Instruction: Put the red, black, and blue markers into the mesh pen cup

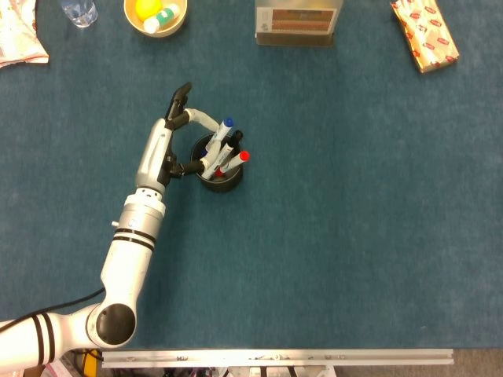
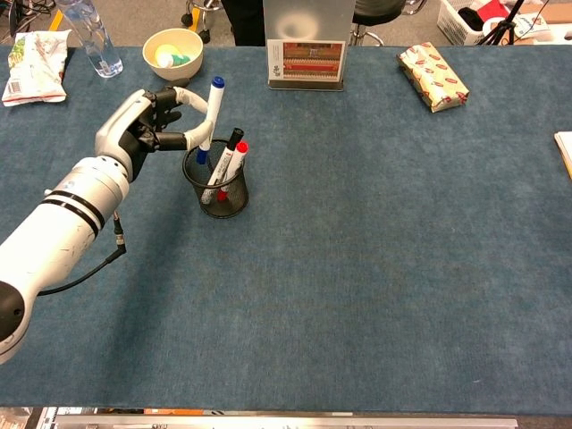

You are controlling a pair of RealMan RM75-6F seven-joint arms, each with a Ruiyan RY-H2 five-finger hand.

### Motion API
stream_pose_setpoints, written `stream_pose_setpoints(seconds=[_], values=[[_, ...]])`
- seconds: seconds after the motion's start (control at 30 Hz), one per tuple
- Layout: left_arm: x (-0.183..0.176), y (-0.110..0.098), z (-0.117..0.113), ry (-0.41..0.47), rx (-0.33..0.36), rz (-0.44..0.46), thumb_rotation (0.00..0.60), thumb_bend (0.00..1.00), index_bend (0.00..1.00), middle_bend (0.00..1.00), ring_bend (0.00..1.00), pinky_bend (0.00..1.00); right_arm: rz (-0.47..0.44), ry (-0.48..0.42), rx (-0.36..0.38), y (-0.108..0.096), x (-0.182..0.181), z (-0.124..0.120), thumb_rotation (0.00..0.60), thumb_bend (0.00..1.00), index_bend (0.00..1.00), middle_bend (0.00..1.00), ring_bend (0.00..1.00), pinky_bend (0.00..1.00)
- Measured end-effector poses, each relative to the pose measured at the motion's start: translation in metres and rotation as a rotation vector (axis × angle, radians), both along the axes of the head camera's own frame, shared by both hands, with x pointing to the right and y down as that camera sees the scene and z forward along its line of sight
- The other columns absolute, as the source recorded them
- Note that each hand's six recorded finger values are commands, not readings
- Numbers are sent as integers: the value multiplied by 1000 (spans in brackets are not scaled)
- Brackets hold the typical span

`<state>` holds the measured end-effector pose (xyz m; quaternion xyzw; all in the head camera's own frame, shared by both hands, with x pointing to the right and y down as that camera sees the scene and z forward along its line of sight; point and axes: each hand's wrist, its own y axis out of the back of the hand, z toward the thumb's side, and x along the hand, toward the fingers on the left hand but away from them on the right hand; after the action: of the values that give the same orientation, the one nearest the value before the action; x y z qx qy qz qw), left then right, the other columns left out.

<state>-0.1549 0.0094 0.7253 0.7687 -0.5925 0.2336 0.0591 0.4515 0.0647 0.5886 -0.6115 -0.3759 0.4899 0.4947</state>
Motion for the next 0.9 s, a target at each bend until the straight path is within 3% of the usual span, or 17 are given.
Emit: stream_pose_setpoints(seconds=[0.37, 0.47, 0.6, 0.7, 0.9], values=[[-6, 3, 5, 16, -15, -13, 600, 369, 550, 0, 0, 13, -1, 1, -1, 0, -1, 1, 600, 0, 144, 175, 126, 301], [-5, 4, 6, 20, -19, -4, 600, 369, 450, 0, 0, 13, -1, 0, 0, 0, -1, 0, 600, 0, 144, 175, 126, 301], [-3, 6, 7, 28, -24, 16, 600, 368, 210, 0, 0, 13, 0, 0, -1, 0, 0, 0, 600, 0, 143, 175, 126, 301], [-1, 8, 9, 36, -34, 36, 600, 364, 97, 0, 0, 13, 0, -1, -1, 0, 0, 0, 600, 0, 144, 175, 126, 301], [-1, 10, 9, 39, -32, 56, 600, 314, 65, 0, 0, 13, -2, -3, -1, 0, -1, 0, 600, 0, 144, 175, 126, 301]])
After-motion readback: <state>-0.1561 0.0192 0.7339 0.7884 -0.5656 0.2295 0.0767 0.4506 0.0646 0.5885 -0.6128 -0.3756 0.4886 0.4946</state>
